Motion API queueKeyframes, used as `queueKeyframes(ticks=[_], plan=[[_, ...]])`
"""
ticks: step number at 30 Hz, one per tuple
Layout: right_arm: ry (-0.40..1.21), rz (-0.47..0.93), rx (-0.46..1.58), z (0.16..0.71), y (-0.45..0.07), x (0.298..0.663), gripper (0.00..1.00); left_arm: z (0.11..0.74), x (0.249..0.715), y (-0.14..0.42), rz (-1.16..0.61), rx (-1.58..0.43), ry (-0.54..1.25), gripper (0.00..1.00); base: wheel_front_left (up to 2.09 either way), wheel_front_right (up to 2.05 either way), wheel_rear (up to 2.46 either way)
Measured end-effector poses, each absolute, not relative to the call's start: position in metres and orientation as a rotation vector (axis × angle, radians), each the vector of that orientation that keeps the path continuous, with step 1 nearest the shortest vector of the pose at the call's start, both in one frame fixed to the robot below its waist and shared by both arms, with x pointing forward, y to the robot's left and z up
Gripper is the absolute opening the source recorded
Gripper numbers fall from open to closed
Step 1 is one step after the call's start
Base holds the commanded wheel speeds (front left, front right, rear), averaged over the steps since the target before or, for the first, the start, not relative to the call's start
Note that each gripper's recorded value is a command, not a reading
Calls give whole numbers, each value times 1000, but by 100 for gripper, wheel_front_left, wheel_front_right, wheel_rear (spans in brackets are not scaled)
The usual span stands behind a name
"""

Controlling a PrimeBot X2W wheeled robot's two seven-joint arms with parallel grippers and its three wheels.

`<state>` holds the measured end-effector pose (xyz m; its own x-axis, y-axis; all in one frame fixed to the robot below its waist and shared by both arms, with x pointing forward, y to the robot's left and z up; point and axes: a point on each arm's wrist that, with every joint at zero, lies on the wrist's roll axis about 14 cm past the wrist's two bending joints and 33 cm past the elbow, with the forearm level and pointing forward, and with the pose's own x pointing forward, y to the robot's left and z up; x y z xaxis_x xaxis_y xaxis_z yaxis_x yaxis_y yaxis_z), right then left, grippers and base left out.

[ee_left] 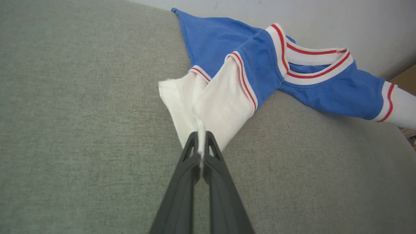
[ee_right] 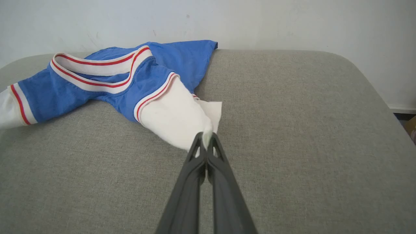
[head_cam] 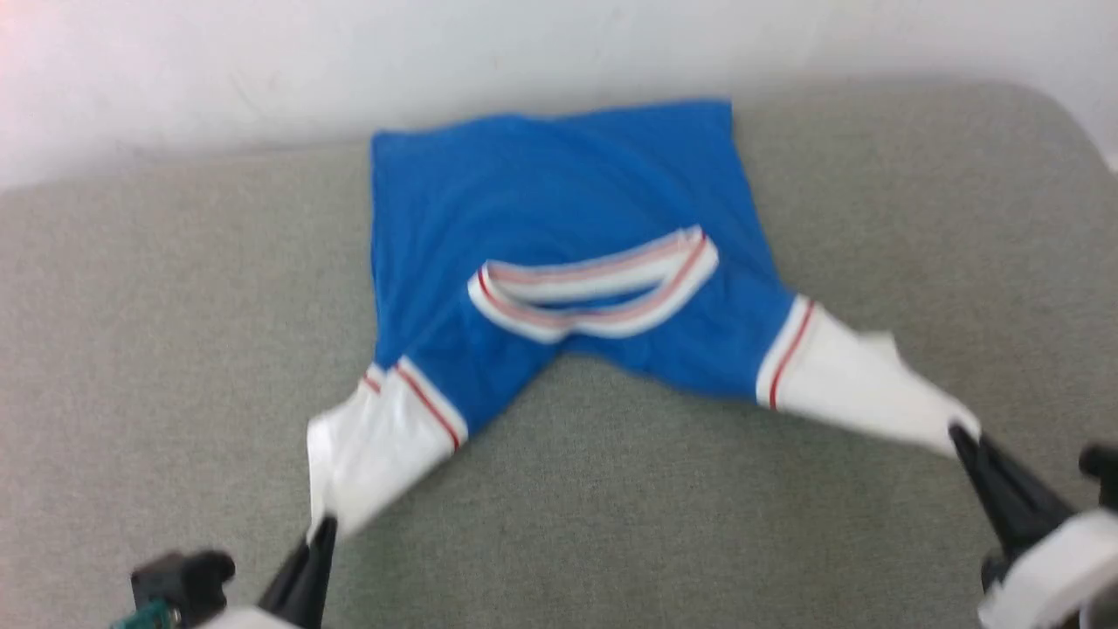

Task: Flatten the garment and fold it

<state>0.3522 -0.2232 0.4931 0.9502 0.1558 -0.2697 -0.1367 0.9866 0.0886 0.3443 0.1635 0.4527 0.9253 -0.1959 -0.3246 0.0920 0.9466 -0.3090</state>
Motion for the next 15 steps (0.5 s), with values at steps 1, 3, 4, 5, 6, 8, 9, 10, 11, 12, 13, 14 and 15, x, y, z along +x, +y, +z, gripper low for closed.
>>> queueKeyframes(ticks=[1,3,4,5,6,8,9,10,11,12,13,14,15], plan=[[297,136,74,489,-226,342,0,449,336,165,-148,-295,383,0,0,0,0],[334,110,81,481,-233,322,0,442,320,168,-142,-295,425,0,0,0,0],[343,94,92,479,-237,313,0,439,313,169,-138,-304,443,0,0,0,0],[361,83,95,475,-240,305,0,437,306,169,-136,-314,461,0,0,0,0],[378,77,95,472,-241,297,0,434,299,169,-135,-321,477,0,0,0,0],[404,61,118,466,-244,283,0,431,289,171,-128,-326,501,0,0,0,0],[423,56,123,462,-245,277,0,431,286,173,-124,-328,507,0,0,0,0],[435,50,128,460,-247,272,0,431,283,174,-122,-326,516,0,0,0,0],[443,42,138,459,-248,267,0,430,280,175,-119,-323,523,0,0,0,0],[450,34,146,457,-250,264,0,430,278,175,-120,-322,530,0,0,0,0],[460,27,150,455,-252,260,0,429,276,176,-117,-319,538,0,0,0,0],[467,16,154,454,-255,257,0,428,274,178,-111,-314,546,0,0,0,0],[473,3,158,453,-259,255,0,427,272,180,-105,-310,554,0,0,0,0]])
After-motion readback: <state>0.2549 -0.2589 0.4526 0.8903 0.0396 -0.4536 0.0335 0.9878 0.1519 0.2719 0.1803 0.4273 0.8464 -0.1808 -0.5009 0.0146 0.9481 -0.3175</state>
